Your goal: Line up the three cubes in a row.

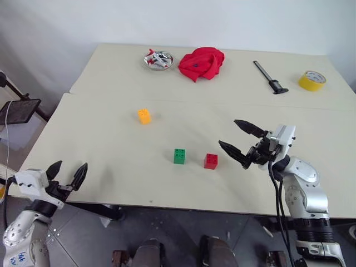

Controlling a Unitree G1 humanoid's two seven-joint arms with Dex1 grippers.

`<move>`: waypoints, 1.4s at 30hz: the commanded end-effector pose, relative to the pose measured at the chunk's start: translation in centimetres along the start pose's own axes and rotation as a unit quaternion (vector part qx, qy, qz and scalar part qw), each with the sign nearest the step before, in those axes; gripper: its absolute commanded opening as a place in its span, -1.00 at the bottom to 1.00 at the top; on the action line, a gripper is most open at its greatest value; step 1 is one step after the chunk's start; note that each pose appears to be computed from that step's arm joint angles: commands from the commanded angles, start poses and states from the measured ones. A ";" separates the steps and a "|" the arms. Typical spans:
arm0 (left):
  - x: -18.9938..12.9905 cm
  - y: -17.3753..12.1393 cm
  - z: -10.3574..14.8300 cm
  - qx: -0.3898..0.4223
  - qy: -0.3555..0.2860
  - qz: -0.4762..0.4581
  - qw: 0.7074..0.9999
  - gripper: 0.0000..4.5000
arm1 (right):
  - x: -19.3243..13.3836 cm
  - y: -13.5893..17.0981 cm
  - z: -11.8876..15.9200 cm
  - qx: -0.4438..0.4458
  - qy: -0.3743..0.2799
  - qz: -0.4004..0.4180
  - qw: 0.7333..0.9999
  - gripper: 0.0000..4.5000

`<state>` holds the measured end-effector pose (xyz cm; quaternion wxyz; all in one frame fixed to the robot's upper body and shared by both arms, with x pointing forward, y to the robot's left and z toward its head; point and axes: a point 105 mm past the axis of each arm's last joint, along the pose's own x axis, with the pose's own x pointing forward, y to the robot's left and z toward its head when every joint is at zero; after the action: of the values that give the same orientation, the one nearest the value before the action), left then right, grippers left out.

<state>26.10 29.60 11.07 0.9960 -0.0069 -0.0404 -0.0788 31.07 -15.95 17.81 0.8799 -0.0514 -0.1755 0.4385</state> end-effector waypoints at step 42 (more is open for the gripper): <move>19.1 -11.7 2.8 0.010 0.031 0.017 0.999 -0.06 | -1.3 2.6 -0.3 0.014 0.039 0.072 0.997 1.00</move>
<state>43.16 14.58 13.88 0.9988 -0.0097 0.0232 -0.0416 28.75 -15.61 15.63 0.8569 -0.0608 -0.1076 0.5004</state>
